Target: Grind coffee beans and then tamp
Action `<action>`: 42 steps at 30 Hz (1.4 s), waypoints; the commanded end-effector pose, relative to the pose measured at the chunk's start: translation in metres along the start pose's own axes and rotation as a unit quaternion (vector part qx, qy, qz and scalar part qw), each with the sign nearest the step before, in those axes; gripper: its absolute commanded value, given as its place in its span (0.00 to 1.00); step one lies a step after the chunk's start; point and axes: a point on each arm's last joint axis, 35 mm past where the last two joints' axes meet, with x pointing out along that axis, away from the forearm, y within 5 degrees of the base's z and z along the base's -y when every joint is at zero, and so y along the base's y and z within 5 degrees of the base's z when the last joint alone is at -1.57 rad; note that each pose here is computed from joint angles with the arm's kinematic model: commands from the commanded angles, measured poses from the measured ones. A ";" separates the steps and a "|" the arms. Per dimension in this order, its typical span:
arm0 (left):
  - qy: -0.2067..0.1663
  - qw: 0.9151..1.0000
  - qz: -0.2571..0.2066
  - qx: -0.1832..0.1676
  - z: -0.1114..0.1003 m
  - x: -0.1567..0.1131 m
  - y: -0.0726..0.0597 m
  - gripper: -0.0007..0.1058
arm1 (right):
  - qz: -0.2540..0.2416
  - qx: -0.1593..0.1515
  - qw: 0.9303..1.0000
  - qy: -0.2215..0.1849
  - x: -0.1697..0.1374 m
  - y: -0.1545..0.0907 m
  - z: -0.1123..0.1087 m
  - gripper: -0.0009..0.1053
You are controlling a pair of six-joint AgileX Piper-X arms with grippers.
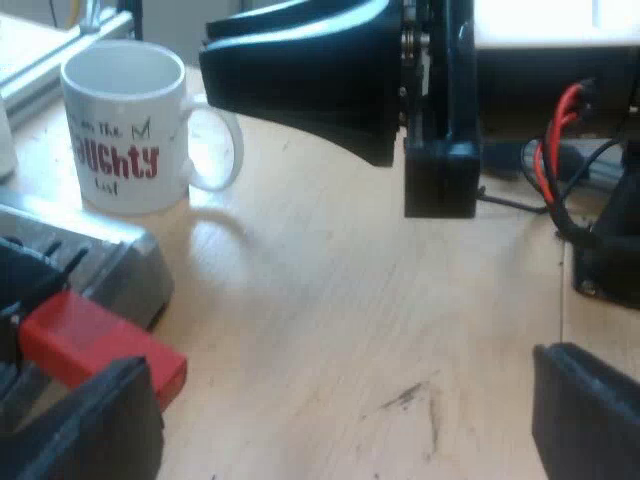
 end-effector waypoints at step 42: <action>-0.071 0.995 0.053 0.040 -0.023 -0.093 -0.068 0.74 | 0.197 0.178 0.921 0.284 0.002 0.034 0.113 0.69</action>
